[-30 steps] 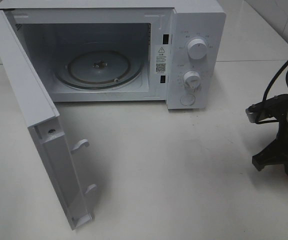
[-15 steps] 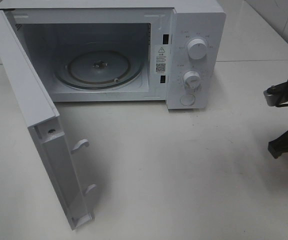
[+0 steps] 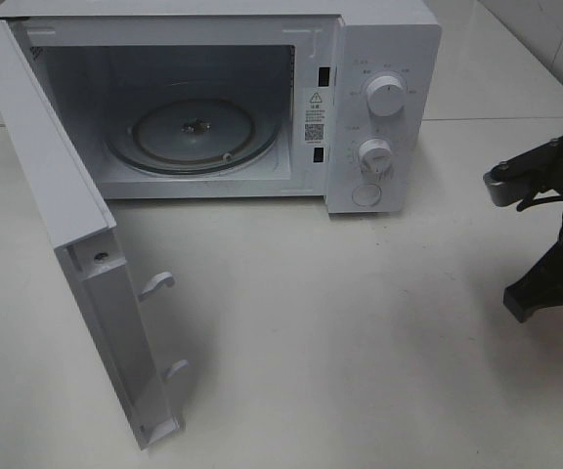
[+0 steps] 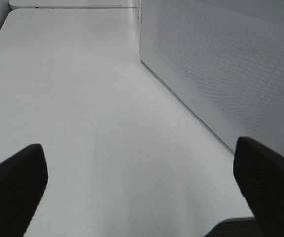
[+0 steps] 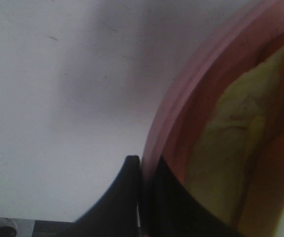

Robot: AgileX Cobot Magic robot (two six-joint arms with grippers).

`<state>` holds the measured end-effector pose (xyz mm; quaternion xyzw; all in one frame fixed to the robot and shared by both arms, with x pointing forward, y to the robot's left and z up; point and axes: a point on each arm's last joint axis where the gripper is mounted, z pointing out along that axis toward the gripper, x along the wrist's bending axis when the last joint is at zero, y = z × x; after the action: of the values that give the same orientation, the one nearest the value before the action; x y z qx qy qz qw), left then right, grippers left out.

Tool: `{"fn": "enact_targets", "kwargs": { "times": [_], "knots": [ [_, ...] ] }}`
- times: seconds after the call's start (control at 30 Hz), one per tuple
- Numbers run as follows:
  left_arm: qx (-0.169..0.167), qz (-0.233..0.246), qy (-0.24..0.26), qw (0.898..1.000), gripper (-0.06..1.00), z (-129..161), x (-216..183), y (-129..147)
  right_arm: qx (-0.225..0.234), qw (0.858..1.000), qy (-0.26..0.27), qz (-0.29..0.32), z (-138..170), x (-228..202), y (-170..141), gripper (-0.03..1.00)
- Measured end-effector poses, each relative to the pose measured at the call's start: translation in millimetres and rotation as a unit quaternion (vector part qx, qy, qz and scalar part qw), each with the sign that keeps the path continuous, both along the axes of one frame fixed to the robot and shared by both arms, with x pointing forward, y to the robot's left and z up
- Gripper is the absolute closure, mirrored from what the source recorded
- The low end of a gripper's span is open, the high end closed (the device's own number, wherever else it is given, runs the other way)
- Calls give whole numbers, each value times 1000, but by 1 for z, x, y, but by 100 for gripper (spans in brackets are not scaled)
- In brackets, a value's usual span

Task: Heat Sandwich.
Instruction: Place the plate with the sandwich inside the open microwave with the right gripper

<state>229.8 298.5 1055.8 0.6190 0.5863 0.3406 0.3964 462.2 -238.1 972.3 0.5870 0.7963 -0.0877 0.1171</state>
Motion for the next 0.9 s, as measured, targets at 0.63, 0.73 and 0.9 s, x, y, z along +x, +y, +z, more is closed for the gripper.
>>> {"fn": "enact_targets", "kwargs": {
  "times": [0.63, 0.73, 0.9],
  "knots": [
    [0, 0, 0, 1000, -2, 0, 0, 0, -4, 979, -4, 206, 13, -48, 76, 94],
    [0, 0, 0, 1000, -2, 0, 0, 0, -7, 973, 0, 232, 13, -54, 83, 94],
    [0, 0, 0, 1000, -2, 0, 0, 0, -11, 955, 6, 298, 13, -69, 98, 94]
  ]
}}
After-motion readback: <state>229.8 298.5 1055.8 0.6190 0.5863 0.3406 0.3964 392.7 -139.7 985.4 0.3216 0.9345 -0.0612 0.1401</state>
